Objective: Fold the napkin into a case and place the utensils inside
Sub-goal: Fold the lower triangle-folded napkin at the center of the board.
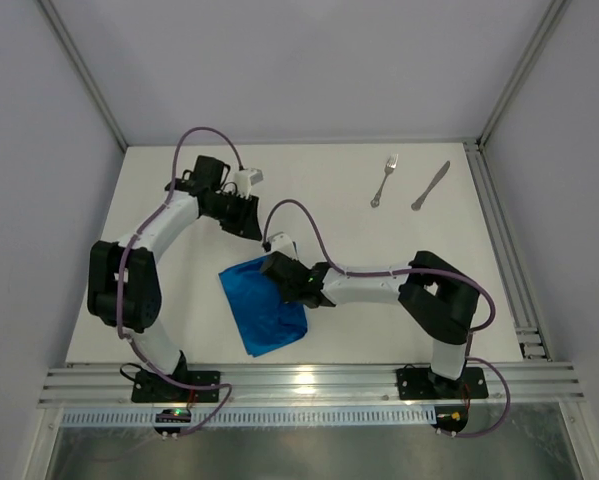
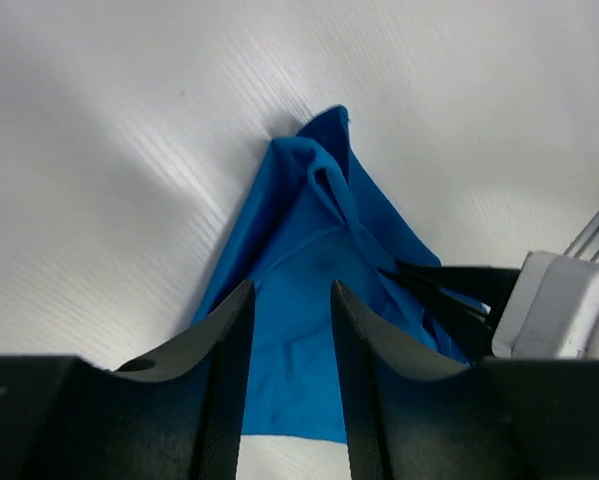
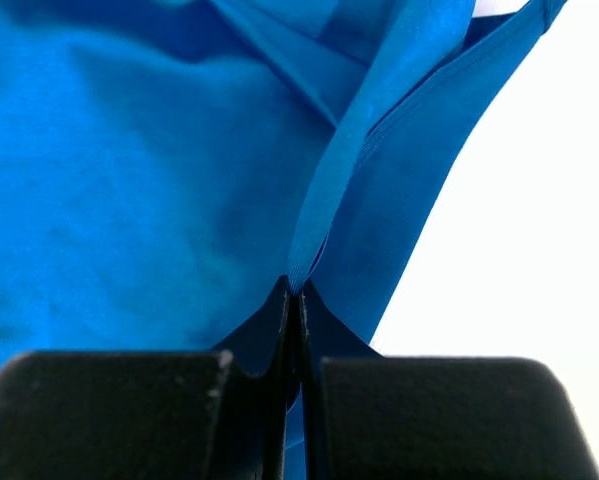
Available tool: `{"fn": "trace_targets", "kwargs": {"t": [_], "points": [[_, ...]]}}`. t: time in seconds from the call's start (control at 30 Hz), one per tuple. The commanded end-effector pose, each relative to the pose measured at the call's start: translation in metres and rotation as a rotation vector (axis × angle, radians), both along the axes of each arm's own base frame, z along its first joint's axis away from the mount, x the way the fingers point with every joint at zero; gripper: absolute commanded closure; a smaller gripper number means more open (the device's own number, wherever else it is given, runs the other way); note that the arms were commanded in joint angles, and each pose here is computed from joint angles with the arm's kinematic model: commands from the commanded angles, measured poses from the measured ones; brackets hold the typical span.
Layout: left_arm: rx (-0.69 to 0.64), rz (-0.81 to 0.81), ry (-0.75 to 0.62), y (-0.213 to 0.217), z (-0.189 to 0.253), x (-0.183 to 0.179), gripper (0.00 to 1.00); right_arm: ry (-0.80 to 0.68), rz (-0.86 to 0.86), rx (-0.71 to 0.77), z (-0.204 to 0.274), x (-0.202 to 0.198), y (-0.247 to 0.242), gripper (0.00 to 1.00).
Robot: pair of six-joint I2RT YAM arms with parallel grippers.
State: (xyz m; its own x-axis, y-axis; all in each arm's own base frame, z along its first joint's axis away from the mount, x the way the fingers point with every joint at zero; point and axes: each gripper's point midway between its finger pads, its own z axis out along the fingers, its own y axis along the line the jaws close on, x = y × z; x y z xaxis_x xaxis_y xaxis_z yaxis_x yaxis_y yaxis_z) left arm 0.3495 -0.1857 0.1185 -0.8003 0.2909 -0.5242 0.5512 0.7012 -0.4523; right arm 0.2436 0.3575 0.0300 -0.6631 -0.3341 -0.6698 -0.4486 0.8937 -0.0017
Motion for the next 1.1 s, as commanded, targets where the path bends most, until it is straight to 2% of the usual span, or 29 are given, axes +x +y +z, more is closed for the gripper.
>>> {"fn": "trace_targets", "kwargs": {"t": [0.0, 0.17, 0.37, 0.5, 0.73, 0.9, 1.03, 1.07], "points": [[0.065, -0.176, 0.066, 0.004, -0.016, -0.052, 0.63, -0.059, 0.089, 0.083, 0.033, 0.005, 0.016, 0.96], [0.128, -0.206, 0.110, 0.013, -0.047, -0.068, 0.66, -0.058, 0.175, 0.106, 0.038, 0.004, 0.021, 0.96], [0.163, -0.193, 0.134, 0.017, -0.072, -0.062, 0.68, -0.053, 0.236, 0.112, 0.038, 0.002, 0.016, 0.96], [0.226, -0.130, 0.091, 0.027, -0.085, -0.048, 0.68, -0.027, 0.250, 0.122, 0.035, 0.002, 0.010, 0.96], [0.224, 0.030, 0.010, 0.042, -0.085, -0.015, 0.64, -0.015, 0.308, 0.132, 0.034, 0.001, 0.011, 0.96], [0.163, 0.050, 0.054, 0.037, -0.083, -0.013, 0.60, -0.005, 0.324, 0.155, 0.035, 0.005, 0.010, 0.96], [0.031, -0.010, 0.057, 0.018, -0.057, -0.027, 0.60, -0.002, 0.342, 0.163, 0.037, 0.005, 0.013, 0.96], [-0.017, -0.041, 0.021, 0.010, -0.040, -0.030, 0.62, 0.000, 0.341, 0.163, 0.036, 0.006, 0.012, 0.96]]}}
